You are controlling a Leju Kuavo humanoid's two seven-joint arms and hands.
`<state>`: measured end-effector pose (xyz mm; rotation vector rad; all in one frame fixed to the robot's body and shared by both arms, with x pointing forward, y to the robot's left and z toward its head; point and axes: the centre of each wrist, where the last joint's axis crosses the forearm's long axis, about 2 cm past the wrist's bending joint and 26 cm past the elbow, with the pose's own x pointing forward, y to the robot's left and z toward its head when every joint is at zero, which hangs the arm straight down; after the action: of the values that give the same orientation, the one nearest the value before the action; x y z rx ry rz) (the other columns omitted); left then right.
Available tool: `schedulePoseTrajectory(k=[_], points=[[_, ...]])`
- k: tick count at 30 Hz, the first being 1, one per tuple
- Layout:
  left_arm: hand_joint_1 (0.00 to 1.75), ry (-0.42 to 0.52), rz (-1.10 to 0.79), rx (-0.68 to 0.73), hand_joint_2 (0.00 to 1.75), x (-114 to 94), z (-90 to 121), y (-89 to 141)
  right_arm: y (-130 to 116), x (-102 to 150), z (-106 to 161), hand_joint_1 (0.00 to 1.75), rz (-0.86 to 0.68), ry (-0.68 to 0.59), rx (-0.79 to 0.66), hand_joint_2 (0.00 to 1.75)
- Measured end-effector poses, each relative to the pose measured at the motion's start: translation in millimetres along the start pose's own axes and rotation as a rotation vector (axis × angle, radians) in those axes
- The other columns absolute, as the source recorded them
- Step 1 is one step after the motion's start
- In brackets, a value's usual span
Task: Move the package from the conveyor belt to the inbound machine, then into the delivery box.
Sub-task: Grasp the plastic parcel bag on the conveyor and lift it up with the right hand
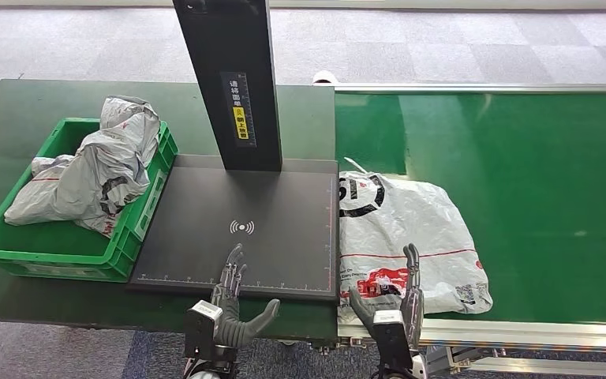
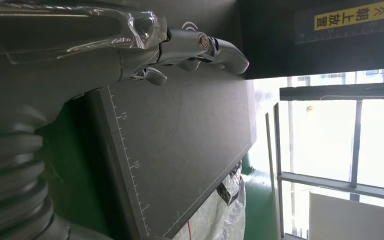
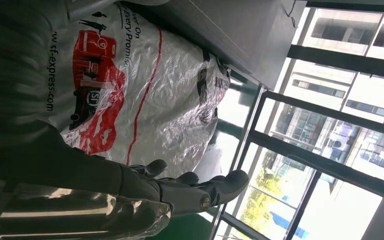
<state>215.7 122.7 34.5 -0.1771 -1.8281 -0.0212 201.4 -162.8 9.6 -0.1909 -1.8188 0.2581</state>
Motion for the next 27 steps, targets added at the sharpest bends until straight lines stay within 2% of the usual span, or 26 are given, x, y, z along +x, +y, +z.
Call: schedulePoseTrajectory(k=[18,23,27], points=[[0.0,-0.02,-0.037,0.007,1.75,3,-2,-4,-6,-3,-1,0.0,0.014,0.006,-0.028,1.75],[0.0,-0.025,-0.043,0.001,1.75,4,-2,-8,-27,-5,-13,0.0,0.089,0.015,-0.066,1.75],[0.0,-0.021,-0.022,0.002,1.75,5,-1,-9,-57,-11,-30,0.0,0.148,0.149,-0.069,1.75]])
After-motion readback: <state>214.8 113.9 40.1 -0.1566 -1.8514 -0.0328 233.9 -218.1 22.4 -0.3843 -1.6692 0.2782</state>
